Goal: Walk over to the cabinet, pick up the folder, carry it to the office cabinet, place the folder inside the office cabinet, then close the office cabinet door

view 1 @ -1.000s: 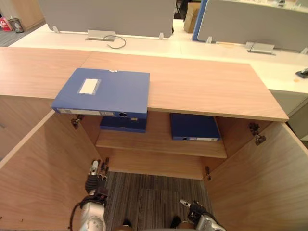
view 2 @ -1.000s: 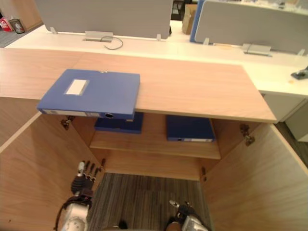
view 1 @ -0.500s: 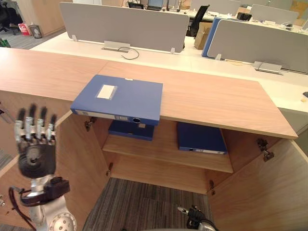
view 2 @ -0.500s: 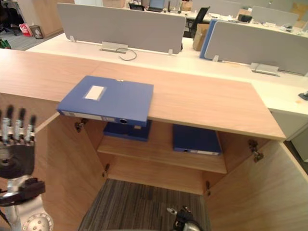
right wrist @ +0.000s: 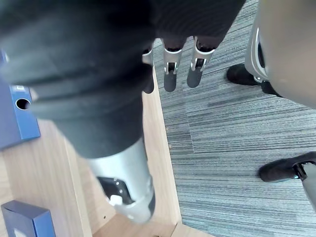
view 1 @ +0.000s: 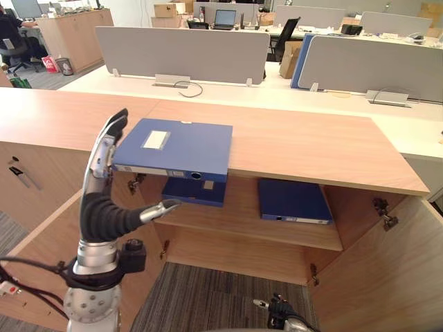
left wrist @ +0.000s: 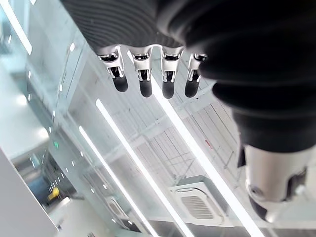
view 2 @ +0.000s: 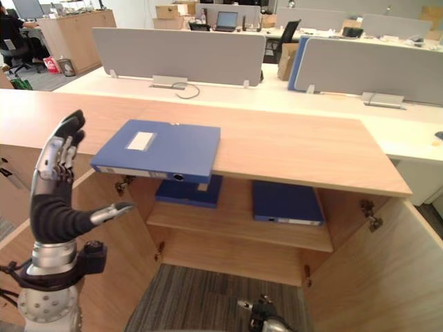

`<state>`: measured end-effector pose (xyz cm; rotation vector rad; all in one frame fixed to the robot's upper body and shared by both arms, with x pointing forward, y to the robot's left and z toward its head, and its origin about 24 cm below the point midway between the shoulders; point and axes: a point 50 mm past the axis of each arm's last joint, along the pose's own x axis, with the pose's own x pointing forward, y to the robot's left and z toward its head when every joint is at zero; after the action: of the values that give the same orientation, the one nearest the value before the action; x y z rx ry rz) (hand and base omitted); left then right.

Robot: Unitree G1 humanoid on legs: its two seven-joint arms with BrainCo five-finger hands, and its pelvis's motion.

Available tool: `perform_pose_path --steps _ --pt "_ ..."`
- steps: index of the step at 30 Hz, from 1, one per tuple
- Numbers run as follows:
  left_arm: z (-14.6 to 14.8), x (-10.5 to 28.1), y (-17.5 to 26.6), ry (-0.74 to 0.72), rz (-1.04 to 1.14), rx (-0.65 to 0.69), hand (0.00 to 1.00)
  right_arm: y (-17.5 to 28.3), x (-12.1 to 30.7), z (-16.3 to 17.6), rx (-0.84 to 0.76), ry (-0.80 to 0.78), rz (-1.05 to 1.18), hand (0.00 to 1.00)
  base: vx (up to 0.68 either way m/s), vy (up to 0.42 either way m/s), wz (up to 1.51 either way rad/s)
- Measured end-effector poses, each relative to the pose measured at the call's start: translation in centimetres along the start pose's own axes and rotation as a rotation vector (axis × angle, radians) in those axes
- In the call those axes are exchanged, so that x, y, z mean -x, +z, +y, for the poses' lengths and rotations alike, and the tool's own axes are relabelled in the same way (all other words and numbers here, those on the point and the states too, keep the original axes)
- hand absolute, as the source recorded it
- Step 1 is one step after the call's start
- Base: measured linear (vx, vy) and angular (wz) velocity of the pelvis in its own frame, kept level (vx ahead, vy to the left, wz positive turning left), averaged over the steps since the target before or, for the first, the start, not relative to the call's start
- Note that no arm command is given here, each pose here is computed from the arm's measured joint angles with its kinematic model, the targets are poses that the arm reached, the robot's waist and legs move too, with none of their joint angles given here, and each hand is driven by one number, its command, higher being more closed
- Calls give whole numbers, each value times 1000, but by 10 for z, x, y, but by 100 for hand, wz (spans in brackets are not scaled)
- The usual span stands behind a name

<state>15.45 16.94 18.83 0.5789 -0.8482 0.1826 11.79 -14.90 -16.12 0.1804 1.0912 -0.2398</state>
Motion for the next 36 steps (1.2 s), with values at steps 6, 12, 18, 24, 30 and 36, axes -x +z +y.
perform_pose_path --steps 6,12,18,24,30,36 --pt "-9 -4 11 122 -116 -207 0 -1 1 6 78 -12 -10 0 17 7 0" --pt "-20 -5 2 124 -173 -336 0 -4 1 9 146 -11 -17 0 5 3 -9" --pt "-34 -8 -13 28 -208 -423 0 -4 1 8 137 -15 -22 0 19 2 -8" --pt "-48 -9 -29 -79 -227 -475 0 -5 1 7 110 -21 -18 0 42 11 -8" --pt "-58 -4 -53 -211 -179 -535 0 -6 1 5 100 -27 -17 0 2 3 -3" --pt "-57 -1 -74 -265 -114 -612 0 -6 2 4 92 -36 -23 0 12 3 -3"
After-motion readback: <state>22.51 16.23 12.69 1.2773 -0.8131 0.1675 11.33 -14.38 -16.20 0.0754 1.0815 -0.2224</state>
